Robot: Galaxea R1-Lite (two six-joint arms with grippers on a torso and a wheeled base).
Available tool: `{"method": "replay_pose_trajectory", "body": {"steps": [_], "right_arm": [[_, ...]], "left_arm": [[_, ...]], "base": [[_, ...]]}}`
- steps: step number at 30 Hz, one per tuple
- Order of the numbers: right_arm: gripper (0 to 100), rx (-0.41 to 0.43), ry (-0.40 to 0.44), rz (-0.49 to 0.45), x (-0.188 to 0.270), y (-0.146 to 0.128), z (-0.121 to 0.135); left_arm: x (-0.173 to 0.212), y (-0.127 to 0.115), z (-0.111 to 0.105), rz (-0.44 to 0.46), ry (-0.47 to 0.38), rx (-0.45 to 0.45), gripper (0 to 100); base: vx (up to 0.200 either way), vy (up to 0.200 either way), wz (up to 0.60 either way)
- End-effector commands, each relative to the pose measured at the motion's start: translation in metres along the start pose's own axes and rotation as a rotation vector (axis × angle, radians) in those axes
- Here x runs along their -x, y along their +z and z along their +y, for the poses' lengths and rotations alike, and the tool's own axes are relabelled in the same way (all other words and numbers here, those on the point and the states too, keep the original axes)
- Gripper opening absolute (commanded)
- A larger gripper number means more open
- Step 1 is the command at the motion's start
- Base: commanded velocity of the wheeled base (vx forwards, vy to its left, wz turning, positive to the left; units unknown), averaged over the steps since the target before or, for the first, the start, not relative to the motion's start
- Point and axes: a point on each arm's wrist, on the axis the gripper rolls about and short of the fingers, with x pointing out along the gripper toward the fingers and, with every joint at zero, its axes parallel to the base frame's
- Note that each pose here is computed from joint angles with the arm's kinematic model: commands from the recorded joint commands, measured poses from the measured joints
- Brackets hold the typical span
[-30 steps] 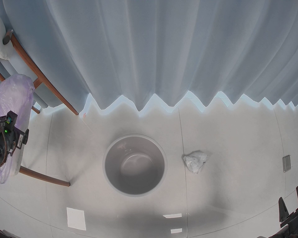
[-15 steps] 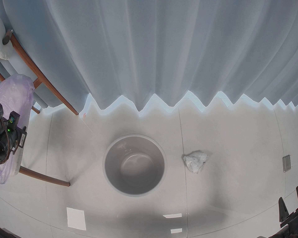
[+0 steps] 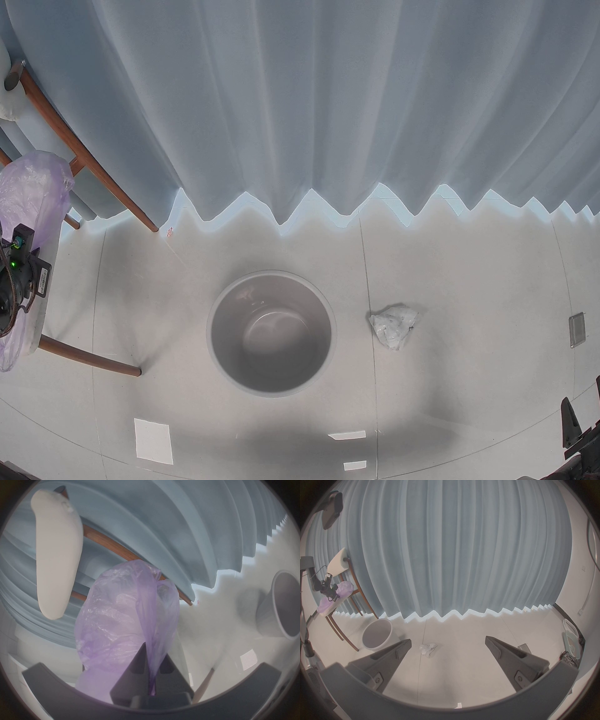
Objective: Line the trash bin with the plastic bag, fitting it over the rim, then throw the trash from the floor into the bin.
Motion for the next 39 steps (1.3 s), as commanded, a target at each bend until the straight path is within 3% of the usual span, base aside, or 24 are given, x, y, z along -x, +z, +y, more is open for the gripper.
{"method": "replay_pose_trajectory", "body": {"steps": [1, 9, 13, 14, 22, 24, 26, 27, 28, 34, 39], "right_arm": [[100, 0.0, 0.0, -0.002, 0.0, -0.005, 0.0], [100, 0.0, 0.0, 0.0, 0.0, -0.005, 0.0], [100, 0.0, 0.0, -0.002, 0.0, -0.005, 0.0], [100, 0.0, 0.0, -0.002, 0.0, -0.005, 0.0], [100, 0.0, 0.0, -0.002, 0.0, -0.005, 0.0], [100, 0.0, 0.0, 0.0, 0.0, -0.005, 0.0], [100, 0.0, 0.0, -0.002, 0.0, -0.005, 0.0], [100, 0.0, 0.0, -0.002, 0.0, -0.005, 0.0], [100, 0.0, 0.0, -0.002, 0.0, -0.005, 0.0], [100, 0.0, 0.0, 0.0, 0.0, -0.005, 0.0], [100, 0.0, 0.0, -0.002, 0.0, -0.005, 0.0]], "left_arm": [[0.013, -0.001, 0.003, -0.038, -0.018, 0.047, 0], [0.019, -0.005, 0.001, -0.066, -0.096, 0.2, 0], [0.022, -0.005, 0.001, -0.088, -0.125, 0.224, 0], [0.024, -0.004, 0.001, -0.114, -0.169, 0.262, 0], [0.033, 0.0, 0.002, -0.167, -0.27, 0.407, 0], [0.031, 0.0, 0.001, -0.166, -0.319, 0.483, 0], [0.031, 0.0, 0.001, -0.166, -0.321, 0.489, 0], [0.032, 0.0, -0.001, -0.163, -0.4, 0.598, 0], [0.033, -0.001, -0.002, -0.166, -0.441, 0.632, 0], [0.037, -0.018, -0.012, -0.113, -0.628, 0.759, 0], [0.04, -0.03, -0.017, -0.08, -0.779, 0.803, 0]], "base": [[0.0, 0.0, 0.0], [0.0, 0.0, 0.0], [0.0, 0.0, 0.0], [0.0, 0.0, 0.0], [0.0, 0.0, 0.0], [0.0, 0.0, 0.0], [0.0, 0.0, 0.0], [0.0, 0.0, 0.0], [0.0, 0.0, 0.0], [0.0, 0.0, 0.0], [0.0, 0.0, 0.0]]}}
